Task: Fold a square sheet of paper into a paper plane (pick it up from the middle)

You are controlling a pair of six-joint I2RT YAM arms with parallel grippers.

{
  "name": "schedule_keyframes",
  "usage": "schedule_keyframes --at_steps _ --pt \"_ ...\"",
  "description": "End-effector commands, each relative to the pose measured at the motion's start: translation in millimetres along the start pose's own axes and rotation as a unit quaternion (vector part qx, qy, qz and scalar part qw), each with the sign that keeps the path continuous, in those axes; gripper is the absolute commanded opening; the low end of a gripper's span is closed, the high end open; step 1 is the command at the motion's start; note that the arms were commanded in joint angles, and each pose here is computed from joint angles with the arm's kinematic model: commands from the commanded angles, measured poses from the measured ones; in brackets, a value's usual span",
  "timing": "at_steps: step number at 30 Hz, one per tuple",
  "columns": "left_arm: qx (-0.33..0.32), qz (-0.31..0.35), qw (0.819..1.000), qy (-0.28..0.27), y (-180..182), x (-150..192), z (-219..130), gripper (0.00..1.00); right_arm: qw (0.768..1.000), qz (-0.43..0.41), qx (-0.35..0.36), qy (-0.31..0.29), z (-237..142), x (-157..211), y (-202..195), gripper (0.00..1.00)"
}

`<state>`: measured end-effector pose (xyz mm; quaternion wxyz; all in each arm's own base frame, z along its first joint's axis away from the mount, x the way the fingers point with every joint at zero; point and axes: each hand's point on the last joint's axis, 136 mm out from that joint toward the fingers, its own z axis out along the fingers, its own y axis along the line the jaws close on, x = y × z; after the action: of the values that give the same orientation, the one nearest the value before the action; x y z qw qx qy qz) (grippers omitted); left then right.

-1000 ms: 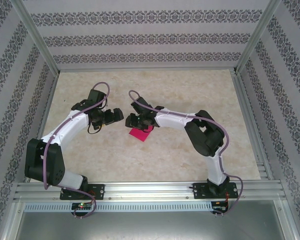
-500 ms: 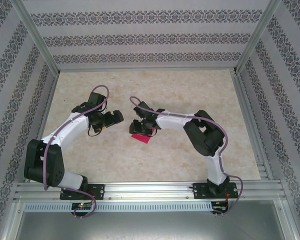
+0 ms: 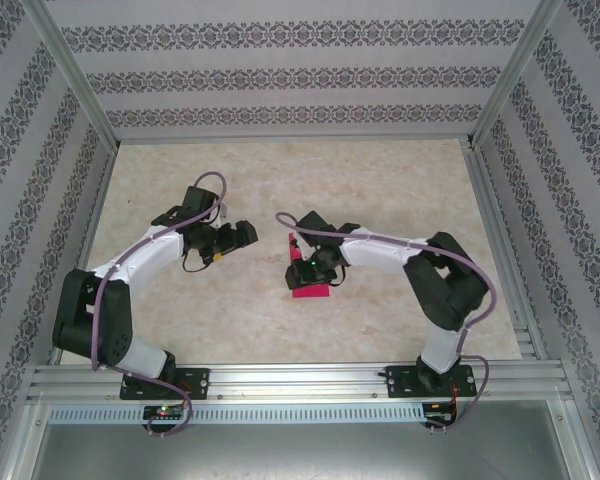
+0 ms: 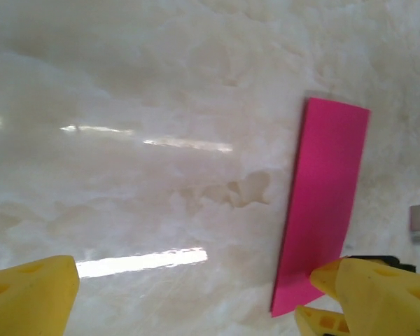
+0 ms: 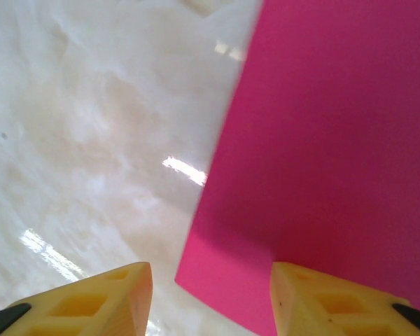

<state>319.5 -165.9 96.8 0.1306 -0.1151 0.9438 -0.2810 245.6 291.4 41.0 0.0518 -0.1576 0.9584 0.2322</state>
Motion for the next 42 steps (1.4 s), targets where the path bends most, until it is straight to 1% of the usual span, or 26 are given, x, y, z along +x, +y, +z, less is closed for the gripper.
schedule_keyframes --at_steps 1,4,6,10,12,15,17,19,23,26,33,38,42 --pt "0.076 0.043 0.996 0.007 -48 -1 8 0.91 0.99 0.087 -0.041 -0.101 -38 -26 6 0.54" --pt "0.102 0.072 0.992 0.022 -74 9 21 0.8 0.975 0.166 -0.034 -0.144 -50 -19 -13 0.59" --pt "0.113 0.09 0.989 0.038 -91 17 32 0.71 0.967 0.197 -0.024 -0.159 -55 -12 -25 0.59" --pt "0.126 0.117 0.981 0.084 -115 34 59 0.51 0.953 0.244 -0.003 -0.18 -63 1 -52 0.61" --pt "0.128 0.12 0.979 0.106 -121 41 74 0.44 0.948 0.26 -0.009 -0.185 -63 5 -60 0.61" --pt "0.114 0.121 0.978 0.126 -120 45 94 0.38 0.946 0.267 -0.012 -0.181 -59 10 -64 0.6" --pt "0.092 0.117 0.98 0.131 -112 44 107 0.36 0.945 0.273 -0.012 -0.177 -56 10 -65 0.6" --pt "0.072 0.115 0.981 0.139 -105 43 117 0.32 0.945 0.277 -0.016 -0.175 -52 8 -64 0.58" --pt "0.038 0.112 0.982 0.146 -89 43 131 0.29 0.944 0.285 -0.017 -0.166 -44 8 -65 0.57" --pt "0.016 0.106 0.983 0.152 -77 45 139 0.29 0.947 0.281 -0.02 -0.152 -37 10 -63 0.55" --pt "-0.03 0.096 0.983 0.151 -53 47 145 0.28 0.957 0.263 -0.028 -0.119 -23 14 -51 0.52" --pt "-0.04 0.084 0.984 0.155 -41 50 147 0.28 0.961 0.254 -0.043 -0.105 -16 15 -41 0.49" --pt "-0.038 0.078 0.983 0.16 -38 53 149 0.28 0.962 0.25 -0.039 -0.1 -13 18 -42 0.47"
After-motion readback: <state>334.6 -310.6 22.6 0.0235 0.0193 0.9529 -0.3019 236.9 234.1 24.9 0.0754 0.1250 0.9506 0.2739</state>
